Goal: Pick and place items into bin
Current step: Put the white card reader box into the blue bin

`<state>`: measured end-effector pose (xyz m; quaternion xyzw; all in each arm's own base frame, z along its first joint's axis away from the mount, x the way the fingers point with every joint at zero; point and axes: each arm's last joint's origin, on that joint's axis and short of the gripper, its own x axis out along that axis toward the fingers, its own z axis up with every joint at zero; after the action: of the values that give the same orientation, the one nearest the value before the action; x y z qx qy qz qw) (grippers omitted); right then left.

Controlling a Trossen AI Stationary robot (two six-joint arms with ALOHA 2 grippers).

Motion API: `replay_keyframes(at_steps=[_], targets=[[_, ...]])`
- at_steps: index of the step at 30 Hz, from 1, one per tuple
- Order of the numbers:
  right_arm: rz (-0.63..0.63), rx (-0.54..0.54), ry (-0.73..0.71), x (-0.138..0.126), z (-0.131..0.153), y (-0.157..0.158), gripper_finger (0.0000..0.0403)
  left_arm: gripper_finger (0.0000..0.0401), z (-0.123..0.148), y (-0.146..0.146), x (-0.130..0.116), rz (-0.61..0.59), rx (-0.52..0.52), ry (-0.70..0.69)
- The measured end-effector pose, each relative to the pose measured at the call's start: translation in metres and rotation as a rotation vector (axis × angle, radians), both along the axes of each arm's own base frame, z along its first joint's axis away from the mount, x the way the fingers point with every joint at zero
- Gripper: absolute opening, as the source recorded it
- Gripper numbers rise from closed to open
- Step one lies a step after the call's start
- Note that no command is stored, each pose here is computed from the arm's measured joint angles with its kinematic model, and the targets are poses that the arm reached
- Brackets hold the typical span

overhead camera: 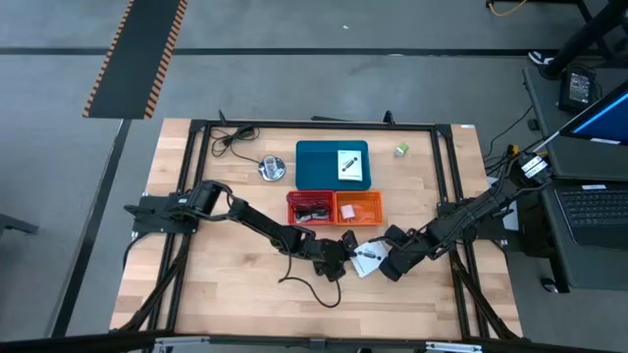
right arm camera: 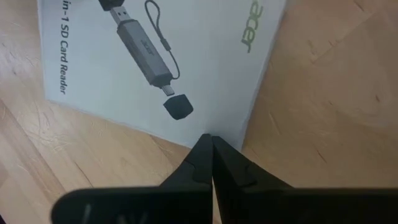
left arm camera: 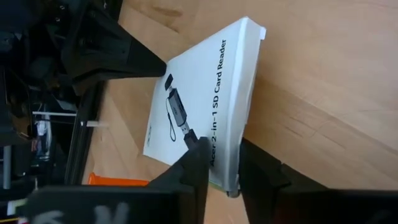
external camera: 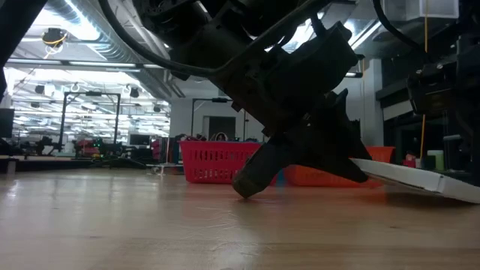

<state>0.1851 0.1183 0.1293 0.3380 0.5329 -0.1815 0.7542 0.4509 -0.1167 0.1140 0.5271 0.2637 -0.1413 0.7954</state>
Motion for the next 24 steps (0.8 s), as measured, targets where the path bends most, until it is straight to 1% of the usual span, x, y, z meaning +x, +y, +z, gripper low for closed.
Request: replay_keyframes(at_steps=[3,6,8,12,18,20,24], targets=[[0.021,-0.003,-0.011,0.001,0.001,0.000,0.0000,0.0041,0.000,-0.001,0.000,0.012,0.015,-0.005],[0.046,-0.006,-0.031,0.003,0.003,0.002,0.0000,0.0020,0.001,-0.005,-0.002,0.024,0.054,-0.013],[0.070,-0.015,-0.033,0.006,0.007,0.004,0.0000,0.0013,0.001,-0.008,-0.002,0.036,0.080,-0.017],[0.101,-0.055,-0.055,0.013,0.021,0.008,0.0000,0.0014,0.001,-0.010,-0.003,0.079,0.130,-0.032],[0.132,-0.157,-0.063,0.022,0.046,0.011,0.0000,0.0012,0.002,-0.016,-0.005,0.103,0.147,-0.041],[0.134,-0.192,-0.045,0.023,0.054,0.011,0.0000,0.0012,0.002,-0.019,-0.006,0.095,0.140,-0.054],[0.145,-0.308,-0.049,0.024,0.075,0.014,0.0000,0.0012,0.006,-0.028,-0.006,0.082,0.121,-0.101]])
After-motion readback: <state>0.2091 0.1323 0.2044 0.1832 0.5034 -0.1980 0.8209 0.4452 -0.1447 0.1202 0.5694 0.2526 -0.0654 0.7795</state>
